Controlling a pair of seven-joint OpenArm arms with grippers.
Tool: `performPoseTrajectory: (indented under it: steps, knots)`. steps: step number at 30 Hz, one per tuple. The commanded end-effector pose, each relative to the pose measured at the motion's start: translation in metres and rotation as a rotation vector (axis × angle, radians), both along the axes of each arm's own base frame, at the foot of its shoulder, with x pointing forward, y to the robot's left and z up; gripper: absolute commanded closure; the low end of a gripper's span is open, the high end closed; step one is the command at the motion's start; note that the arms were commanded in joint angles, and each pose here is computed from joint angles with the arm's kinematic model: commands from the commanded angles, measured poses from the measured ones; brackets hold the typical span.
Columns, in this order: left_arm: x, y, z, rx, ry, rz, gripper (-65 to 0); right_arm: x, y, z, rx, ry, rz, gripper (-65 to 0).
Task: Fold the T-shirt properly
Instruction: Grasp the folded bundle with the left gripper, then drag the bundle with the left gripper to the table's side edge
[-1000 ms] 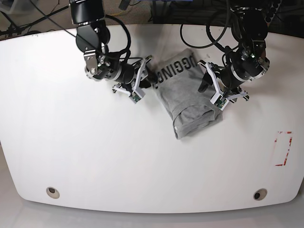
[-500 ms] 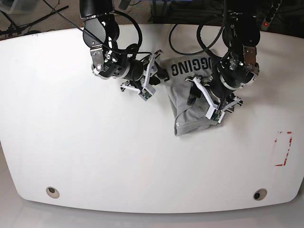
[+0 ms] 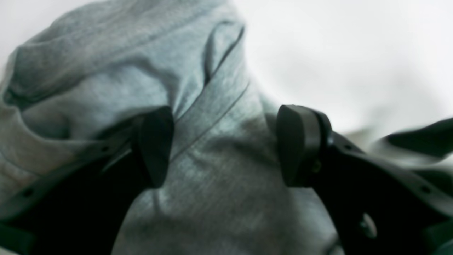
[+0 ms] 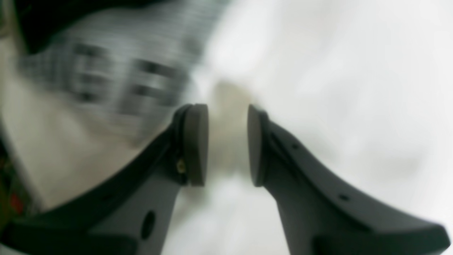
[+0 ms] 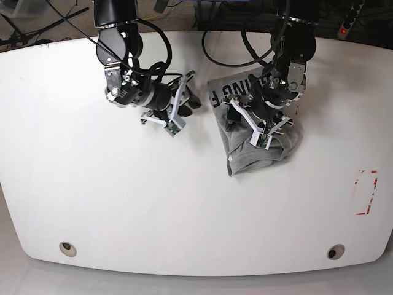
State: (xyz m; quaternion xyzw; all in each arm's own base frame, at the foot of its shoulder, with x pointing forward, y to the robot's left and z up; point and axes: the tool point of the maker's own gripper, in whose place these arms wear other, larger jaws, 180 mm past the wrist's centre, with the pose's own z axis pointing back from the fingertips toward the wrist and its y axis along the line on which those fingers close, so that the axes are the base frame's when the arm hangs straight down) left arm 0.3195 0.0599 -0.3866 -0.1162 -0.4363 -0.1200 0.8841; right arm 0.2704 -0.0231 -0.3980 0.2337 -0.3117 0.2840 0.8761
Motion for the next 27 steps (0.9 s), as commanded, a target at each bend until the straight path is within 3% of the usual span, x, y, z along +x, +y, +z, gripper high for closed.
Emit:
performPoseTrajectory:
  steps: [1,6,13,16,27]
  knots:
    - [-0.002,0.006,-0.009,0.049,-0.02,-0.001,-42.9,0.013,-0.004,0.014,0.027,-0.047,-0.029,-17.4]
    - [-0.013,0.021,-0.044,0.113,0.049,-0.003,-42.9,0.014,-0.008,0.014,0.023,-0.049,-0.036,-17.4]
    - [-0.016,0.07,-0.051,0.237,0.065,-0.019,-42.9,0.016,-0.007,0.022,0.023,-0.073,-0.034,-17.4]
    - [-0.019,0.097,-0.053,0.31,0.079,-0.08,-43.1,0.017,-0.005,0.033,0.025,-0.108,-0.027,-17.4]
    - [-0.025,0.239,-0.048,0.524,0.235,-0.23,-42.8,0.018,-0.007,0.05,-0.016,-0.143,-0.006,-17.4]
